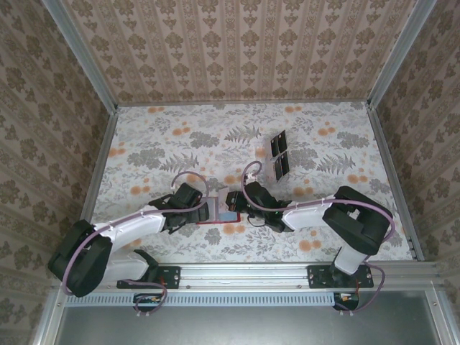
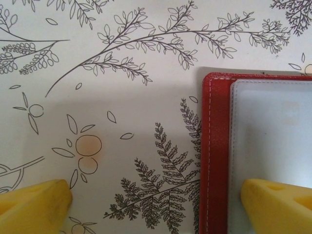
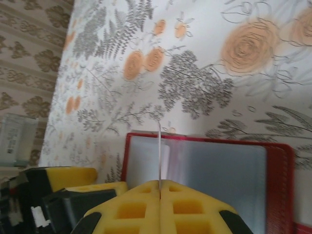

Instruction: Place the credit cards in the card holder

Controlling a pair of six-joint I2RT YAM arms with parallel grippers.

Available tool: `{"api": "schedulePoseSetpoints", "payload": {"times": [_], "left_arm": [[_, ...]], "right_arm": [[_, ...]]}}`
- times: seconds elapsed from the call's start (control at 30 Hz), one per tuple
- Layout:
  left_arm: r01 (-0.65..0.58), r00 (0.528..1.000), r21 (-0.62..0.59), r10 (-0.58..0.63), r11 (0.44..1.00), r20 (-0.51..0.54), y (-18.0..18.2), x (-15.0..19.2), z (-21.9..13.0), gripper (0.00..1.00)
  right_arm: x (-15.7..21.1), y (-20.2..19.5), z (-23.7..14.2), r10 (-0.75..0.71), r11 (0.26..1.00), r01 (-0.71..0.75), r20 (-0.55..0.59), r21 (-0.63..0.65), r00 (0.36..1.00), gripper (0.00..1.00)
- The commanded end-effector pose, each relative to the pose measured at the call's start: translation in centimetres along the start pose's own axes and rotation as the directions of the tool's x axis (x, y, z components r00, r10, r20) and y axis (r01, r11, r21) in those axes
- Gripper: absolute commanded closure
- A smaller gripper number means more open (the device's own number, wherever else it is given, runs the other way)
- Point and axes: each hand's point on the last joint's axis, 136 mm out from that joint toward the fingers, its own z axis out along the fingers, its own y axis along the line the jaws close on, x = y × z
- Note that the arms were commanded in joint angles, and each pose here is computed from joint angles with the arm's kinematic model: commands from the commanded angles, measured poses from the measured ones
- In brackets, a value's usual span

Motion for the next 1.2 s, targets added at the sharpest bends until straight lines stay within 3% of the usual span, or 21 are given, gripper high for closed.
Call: {"api": "schedulePoseSetpoints", "payload": {"times": [0.0, 0.47, 1.17], "left_arm": [[0.005, 0.996, -0.084, -0.013, 0.996, -0.084, 2.5, 3.0, 0.4, 0.0], [-0.002, 0.996, -0.077, -0.004, 0.997, -0.086, 2.4, 3.0, 0.5, 0.0], [-0.006, 0.996, -0.078, 0.0, 0.997, -0.087, 2.3, 3.1, 0.5, 0.0]], "right_arm": [[0.0, 0.5, 0.6, 0.015, 0.998, -0.014, 0.015, -0.059, 1.0, 1.0], [0.5, -1.2, 2.0, 0.063, 0.997, -0.06, 0.075, -0.047, 0.995, 1.0], [2.8, -2.0, 2.7, 0.112, 0.992, -0.11, 0.031, -0.06, 0.993, 1.0]]}}
